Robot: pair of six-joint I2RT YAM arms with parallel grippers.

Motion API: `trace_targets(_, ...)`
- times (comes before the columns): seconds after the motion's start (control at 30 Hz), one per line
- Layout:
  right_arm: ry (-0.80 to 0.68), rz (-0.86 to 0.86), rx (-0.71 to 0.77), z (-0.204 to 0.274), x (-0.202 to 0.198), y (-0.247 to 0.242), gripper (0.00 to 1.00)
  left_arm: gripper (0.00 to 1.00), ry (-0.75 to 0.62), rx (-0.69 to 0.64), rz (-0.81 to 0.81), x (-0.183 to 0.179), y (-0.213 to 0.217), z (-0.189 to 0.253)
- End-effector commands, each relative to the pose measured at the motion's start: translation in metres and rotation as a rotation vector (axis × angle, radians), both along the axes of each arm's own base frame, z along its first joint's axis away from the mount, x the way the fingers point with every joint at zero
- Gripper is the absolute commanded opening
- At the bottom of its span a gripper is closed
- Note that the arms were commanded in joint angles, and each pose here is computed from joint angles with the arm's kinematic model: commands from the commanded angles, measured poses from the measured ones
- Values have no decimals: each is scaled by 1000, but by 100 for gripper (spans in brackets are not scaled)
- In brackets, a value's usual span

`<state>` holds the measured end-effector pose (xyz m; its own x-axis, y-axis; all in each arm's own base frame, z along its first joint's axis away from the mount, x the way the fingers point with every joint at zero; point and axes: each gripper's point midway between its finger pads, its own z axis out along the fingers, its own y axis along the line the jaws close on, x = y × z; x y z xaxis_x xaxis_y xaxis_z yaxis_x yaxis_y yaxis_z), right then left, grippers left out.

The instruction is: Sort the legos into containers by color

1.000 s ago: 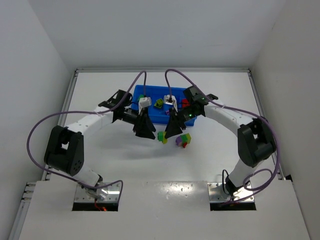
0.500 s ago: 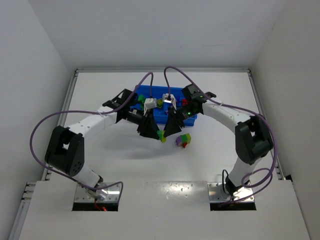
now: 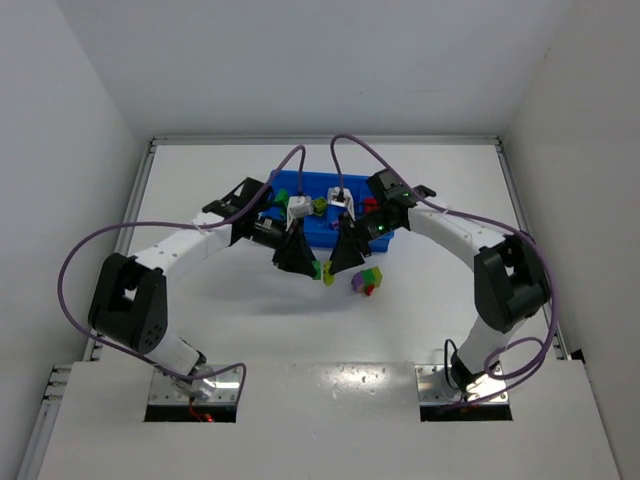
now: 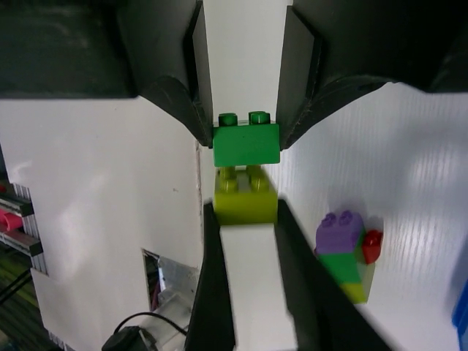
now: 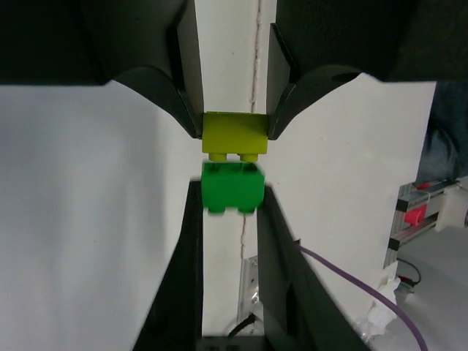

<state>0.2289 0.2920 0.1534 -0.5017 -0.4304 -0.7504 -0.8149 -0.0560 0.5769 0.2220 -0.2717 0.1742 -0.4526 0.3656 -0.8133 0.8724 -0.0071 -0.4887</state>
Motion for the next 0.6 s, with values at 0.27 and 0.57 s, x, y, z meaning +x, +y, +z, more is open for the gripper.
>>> trace_targets(0.27, -160, -103, -6, 10, 13, -35, 1, 0, -154, 176, 144, 44, 50, -3)
trace_targets(0.57, -190, -118, -24, 9, 24, -33, 1, 0, -299, 318, 674, 174, 76, 5)
